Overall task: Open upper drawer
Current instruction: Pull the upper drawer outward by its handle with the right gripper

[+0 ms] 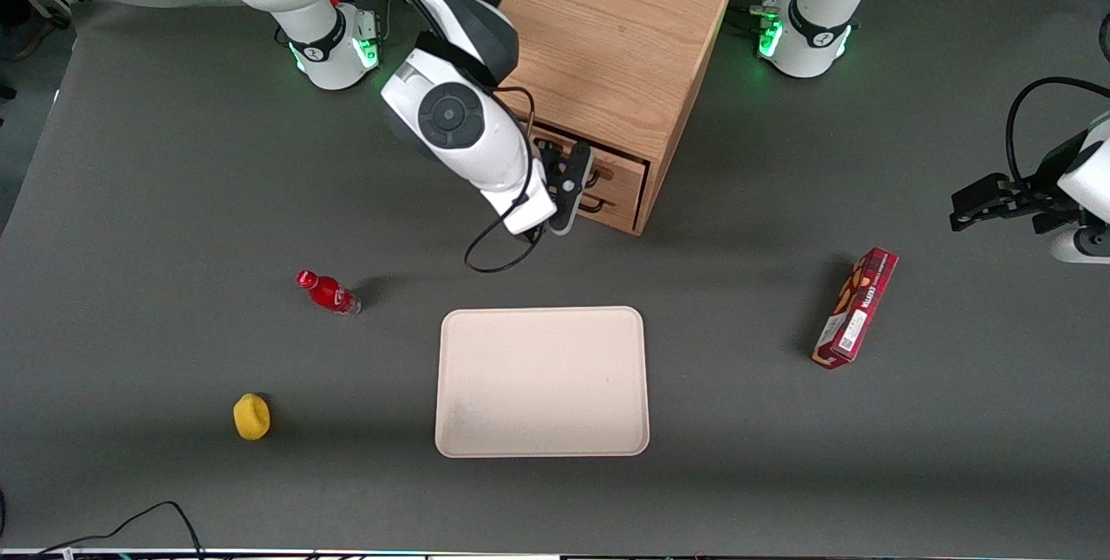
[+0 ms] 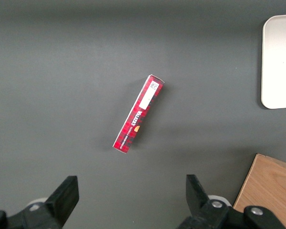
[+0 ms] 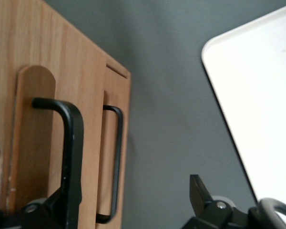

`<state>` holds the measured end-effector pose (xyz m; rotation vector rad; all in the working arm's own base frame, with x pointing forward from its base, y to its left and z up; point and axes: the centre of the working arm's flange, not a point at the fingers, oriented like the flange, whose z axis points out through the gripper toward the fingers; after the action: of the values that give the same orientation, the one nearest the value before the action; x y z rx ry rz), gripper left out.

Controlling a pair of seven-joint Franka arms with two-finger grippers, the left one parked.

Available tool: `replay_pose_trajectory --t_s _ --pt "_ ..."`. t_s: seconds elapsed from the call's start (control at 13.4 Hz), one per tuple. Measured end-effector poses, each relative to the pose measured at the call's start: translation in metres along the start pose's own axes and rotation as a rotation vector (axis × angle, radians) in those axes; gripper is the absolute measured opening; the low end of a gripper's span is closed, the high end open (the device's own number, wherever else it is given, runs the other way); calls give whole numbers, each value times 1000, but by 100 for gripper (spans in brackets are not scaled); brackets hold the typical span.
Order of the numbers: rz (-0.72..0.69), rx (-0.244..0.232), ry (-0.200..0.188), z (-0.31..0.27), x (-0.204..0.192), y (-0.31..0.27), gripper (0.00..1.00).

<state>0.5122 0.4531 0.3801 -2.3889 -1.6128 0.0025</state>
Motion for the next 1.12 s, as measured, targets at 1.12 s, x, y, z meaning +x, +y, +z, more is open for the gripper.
replay_pose_trajectory --t_s 1.12 --pt "79 -152 112 -35 -33 100 100"
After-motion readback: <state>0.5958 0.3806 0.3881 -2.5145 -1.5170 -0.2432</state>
